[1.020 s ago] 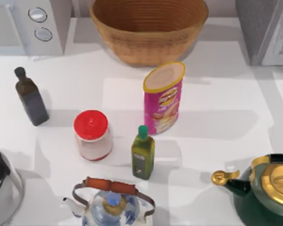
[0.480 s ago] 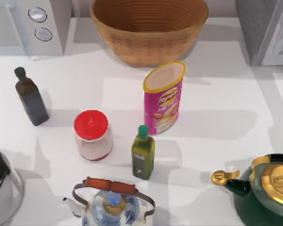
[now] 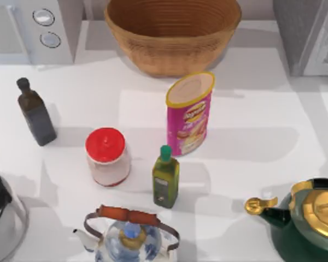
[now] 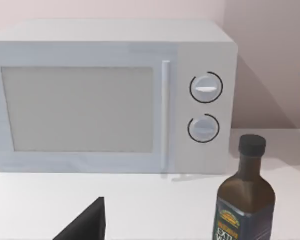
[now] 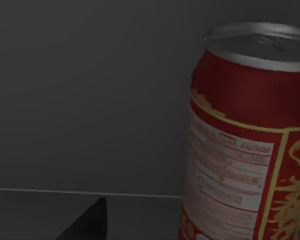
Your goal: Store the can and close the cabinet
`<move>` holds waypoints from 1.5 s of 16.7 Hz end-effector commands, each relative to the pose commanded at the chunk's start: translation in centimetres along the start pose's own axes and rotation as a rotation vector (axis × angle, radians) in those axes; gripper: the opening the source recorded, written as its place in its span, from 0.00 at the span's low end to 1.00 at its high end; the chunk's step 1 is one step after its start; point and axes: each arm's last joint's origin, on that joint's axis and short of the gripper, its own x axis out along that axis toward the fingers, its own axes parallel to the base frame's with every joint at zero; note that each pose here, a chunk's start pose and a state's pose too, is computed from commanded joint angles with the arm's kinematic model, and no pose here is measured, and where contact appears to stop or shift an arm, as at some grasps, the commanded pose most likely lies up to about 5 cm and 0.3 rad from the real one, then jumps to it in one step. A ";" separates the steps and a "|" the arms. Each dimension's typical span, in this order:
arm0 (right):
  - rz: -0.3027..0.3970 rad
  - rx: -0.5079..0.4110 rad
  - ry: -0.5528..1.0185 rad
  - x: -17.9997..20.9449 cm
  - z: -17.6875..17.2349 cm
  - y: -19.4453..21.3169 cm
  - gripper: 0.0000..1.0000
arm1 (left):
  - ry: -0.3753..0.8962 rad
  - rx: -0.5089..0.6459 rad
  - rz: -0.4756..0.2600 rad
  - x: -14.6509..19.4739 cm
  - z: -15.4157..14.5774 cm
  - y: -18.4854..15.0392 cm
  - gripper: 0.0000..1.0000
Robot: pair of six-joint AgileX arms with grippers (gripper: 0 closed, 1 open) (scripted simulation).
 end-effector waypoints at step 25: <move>-0.042 0.022 -0.098 -22.2 -38.4 -2.7 1.00 | 0.000 0.000 0.000 0.0 0.0 0.0 1.00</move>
